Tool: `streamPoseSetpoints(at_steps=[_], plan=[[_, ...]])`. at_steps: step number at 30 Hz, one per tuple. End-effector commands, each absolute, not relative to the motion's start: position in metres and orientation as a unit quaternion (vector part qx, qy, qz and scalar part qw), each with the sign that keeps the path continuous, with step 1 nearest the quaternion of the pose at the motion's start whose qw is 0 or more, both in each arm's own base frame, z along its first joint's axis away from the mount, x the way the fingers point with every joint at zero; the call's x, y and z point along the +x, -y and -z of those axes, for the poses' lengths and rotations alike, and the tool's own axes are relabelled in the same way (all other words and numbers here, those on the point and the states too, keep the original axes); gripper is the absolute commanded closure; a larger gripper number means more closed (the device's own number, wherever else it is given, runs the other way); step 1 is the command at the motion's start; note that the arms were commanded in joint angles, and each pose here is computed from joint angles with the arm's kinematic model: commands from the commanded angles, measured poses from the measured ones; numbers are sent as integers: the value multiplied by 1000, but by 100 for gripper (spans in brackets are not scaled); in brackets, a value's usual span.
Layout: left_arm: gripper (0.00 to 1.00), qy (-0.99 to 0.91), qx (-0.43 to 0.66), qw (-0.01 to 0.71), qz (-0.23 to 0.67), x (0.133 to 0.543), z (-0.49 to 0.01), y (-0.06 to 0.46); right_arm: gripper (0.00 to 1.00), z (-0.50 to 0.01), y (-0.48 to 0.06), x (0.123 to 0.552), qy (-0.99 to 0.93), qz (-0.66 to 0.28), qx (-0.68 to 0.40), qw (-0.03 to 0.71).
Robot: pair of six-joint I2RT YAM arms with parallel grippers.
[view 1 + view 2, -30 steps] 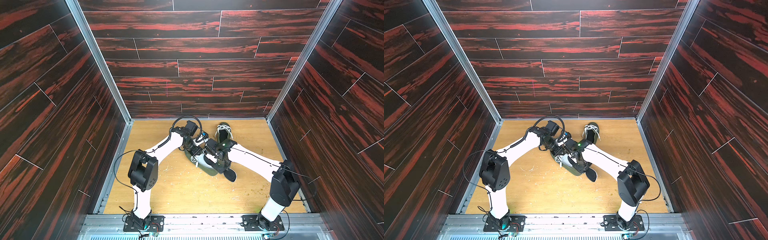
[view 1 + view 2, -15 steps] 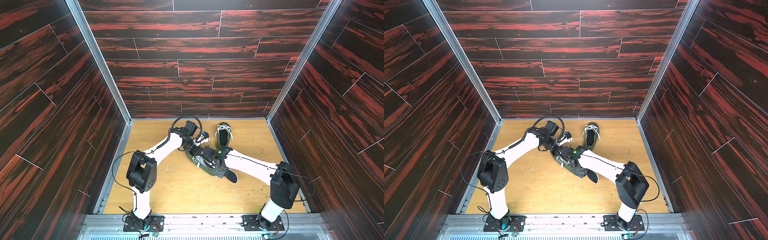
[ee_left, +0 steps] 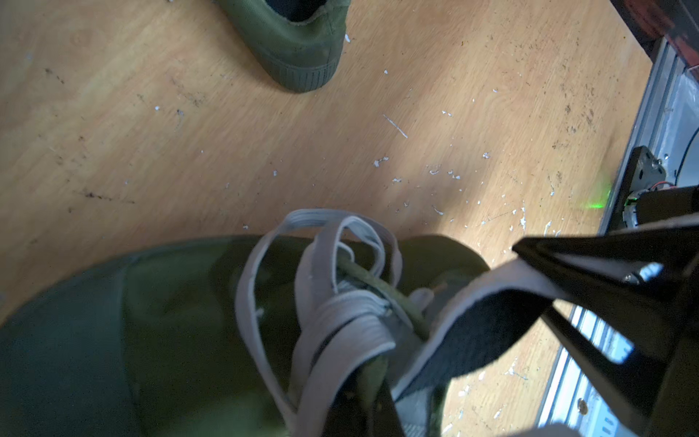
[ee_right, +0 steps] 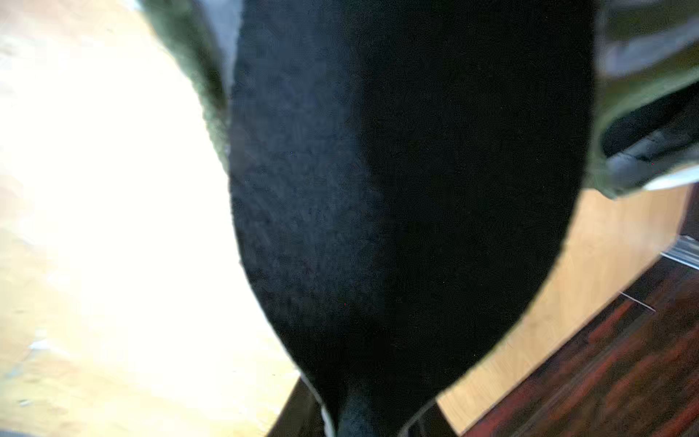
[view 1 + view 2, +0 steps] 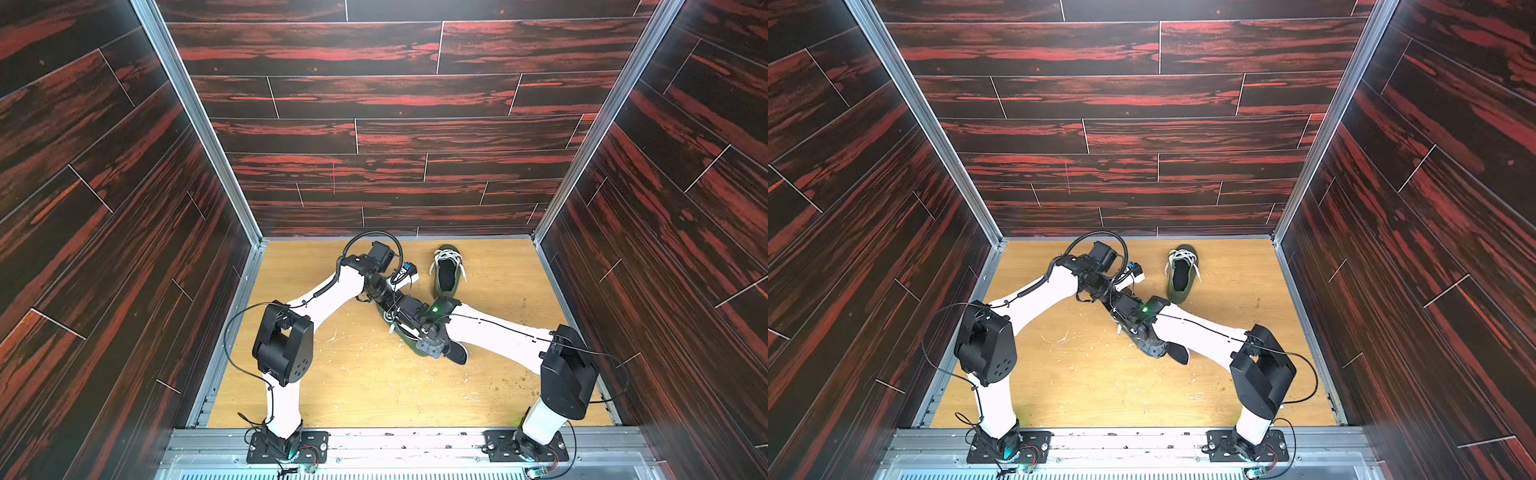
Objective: Insert the insole into the shoe
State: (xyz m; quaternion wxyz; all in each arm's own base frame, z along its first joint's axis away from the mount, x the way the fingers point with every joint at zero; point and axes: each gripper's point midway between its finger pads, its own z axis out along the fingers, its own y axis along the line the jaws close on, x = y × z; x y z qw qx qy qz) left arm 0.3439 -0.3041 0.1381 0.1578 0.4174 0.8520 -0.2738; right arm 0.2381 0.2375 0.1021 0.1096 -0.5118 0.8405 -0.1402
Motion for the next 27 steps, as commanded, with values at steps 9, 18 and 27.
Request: streamPoseSetpoints(at_steps=[9,18,27], plan=[[100,-868,359,204,276,352,-165,304,68,-95,-275,198,-891,-22,-453,22],[100,-901,272,229,248,366,-163,291,67,-95,-264,188,-913,-55,-404,-35],[100,-887,309,222,263,355,-167,296,67,-96,-259,210,-913,-57,-403,-21]])
